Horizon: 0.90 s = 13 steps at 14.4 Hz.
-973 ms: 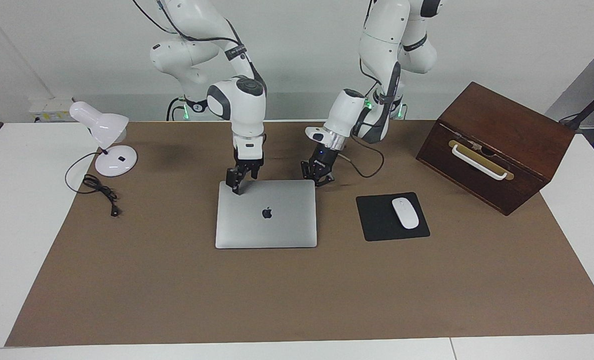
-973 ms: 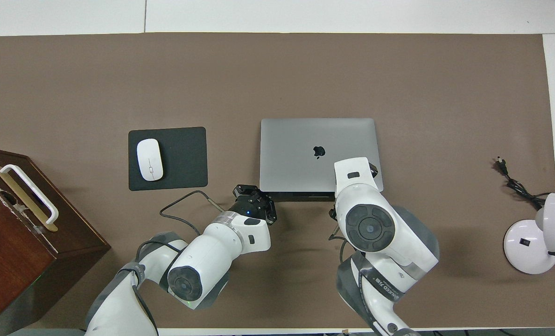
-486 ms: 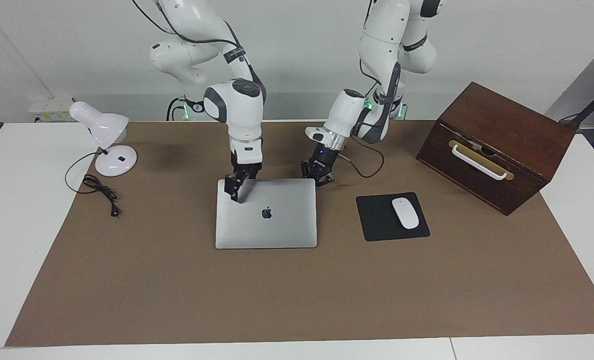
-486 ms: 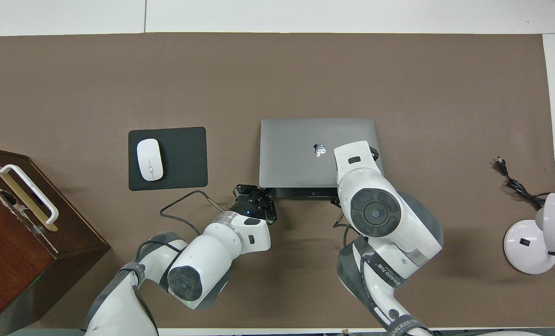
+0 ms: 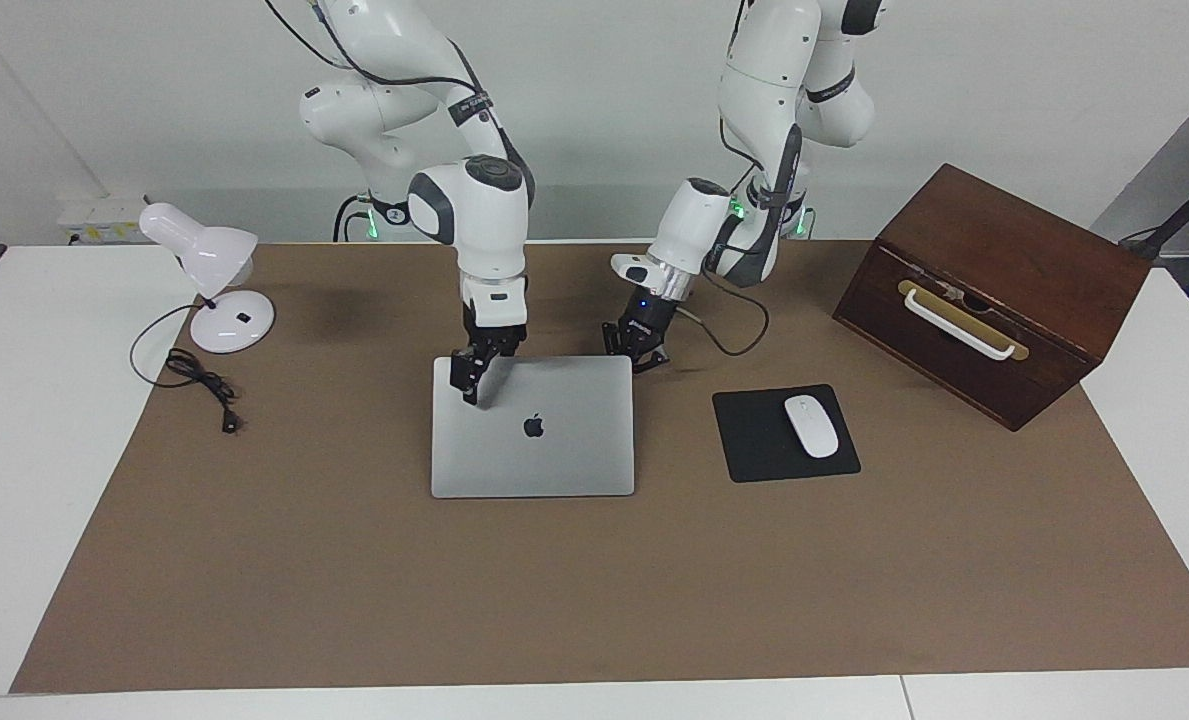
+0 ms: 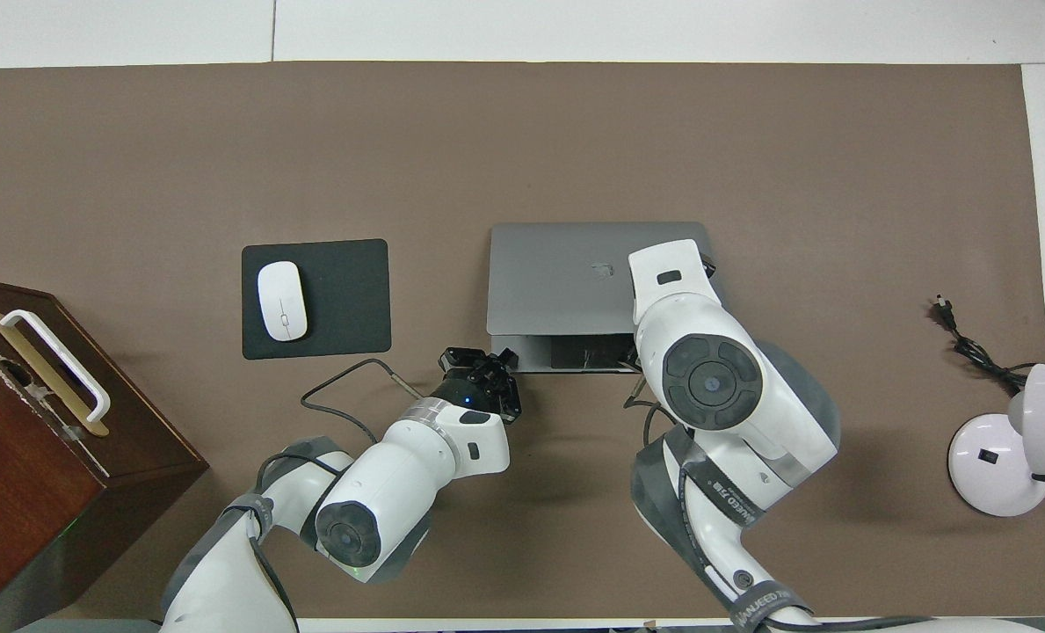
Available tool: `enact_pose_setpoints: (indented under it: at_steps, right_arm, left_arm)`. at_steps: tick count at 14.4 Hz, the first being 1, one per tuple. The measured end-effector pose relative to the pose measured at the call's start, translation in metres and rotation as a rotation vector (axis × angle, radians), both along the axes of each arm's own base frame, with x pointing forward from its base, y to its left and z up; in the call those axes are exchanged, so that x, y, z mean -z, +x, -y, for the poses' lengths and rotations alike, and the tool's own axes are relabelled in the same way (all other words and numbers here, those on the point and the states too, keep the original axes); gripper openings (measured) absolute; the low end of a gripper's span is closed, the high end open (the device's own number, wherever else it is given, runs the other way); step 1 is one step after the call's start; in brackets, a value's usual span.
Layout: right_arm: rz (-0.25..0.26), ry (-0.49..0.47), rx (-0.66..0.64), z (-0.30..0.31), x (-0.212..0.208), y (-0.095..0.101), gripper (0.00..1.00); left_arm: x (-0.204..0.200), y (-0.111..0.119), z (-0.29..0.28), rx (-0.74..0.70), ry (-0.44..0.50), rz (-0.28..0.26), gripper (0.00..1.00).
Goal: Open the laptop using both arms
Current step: 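Lift the laptop lid upward with the right gripper, left gripper holding base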
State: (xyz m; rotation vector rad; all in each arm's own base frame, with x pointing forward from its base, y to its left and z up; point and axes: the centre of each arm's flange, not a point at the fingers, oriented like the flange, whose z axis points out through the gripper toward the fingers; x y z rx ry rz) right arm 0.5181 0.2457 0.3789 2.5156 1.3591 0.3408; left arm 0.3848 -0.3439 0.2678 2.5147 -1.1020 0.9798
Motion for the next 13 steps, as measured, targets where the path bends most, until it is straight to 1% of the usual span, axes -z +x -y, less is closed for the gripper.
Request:
enact_pose_setpoints:
  at_steps: [7, 11, 13]
  right_arm:
    - [0.041, -0.015, 0.018, 0.016, -0.037, 0.042, 1.00]
    - [0.050, -0.015, 0.049, 0.017, -0.053, 0.062, 1.00]
    - [0.039, 0.000, 0.066, 0.023, -0.063, 0.076, 1.00]
  left_arm:
    - [0.000, 0.001, 0.000, -0.001, -0.001, 0.001, 0.01]
    - [0.000, 0.001, 0.000, -0.001, -0.001, 0.001, 0.01]
    - [0.000, 0.001, 0.000, -0.001, -0.001, 0.001, 0.01]
